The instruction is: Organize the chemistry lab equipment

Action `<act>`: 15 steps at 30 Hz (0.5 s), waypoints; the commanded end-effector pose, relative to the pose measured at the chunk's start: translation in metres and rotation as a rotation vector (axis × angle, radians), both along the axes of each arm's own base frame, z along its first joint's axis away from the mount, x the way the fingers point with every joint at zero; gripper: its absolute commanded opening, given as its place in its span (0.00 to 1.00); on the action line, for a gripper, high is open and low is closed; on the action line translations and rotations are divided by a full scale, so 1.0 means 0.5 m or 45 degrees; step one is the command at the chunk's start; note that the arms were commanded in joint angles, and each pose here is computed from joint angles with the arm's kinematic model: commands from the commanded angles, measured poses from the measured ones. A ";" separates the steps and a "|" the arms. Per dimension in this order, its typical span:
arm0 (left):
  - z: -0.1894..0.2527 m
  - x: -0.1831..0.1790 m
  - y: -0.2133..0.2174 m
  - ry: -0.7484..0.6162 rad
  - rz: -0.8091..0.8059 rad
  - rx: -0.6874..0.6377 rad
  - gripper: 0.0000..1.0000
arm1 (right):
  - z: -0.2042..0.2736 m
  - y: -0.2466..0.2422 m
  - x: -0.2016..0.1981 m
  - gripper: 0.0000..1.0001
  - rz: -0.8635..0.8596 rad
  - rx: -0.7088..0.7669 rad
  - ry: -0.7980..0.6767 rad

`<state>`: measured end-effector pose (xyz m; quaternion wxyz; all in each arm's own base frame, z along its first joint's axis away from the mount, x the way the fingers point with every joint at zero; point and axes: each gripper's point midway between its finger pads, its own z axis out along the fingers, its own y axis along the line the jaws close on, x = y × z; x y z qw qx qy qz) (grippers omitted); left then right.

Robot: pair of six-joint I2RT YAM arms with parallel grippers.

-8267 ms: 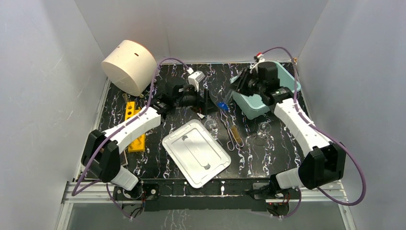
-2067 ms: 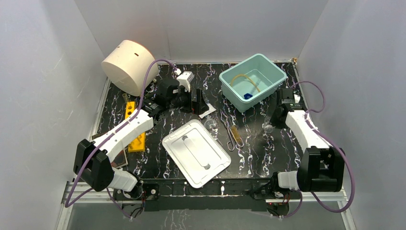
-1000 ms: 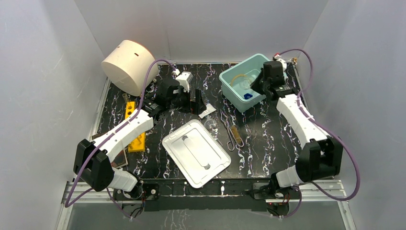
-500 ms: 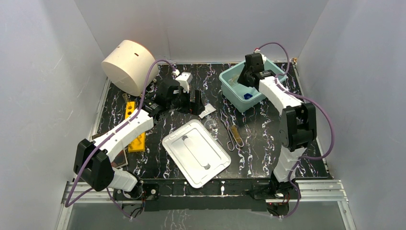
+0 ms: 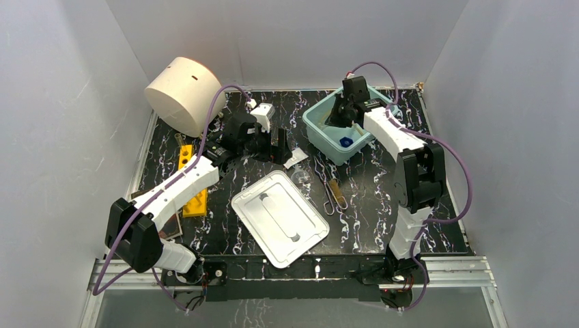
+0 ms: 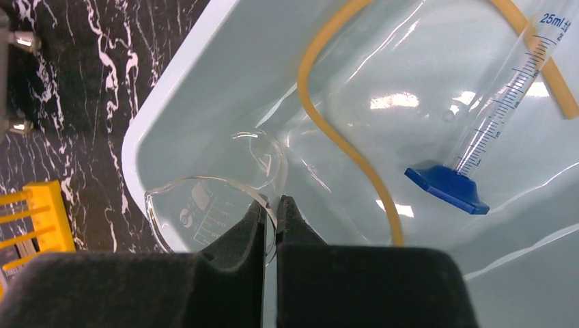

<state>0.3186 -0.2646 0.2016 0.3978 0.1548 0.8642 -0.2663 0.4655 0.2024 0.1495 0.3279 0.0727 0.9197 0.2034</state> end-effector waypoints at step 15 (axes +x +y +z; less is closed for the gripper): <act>0.001 -0.003 0.023 -0.006 0.037 0.026 0.98 | 0.068 -0.158 0.107 0.00 -0.383 -0.460 -0.171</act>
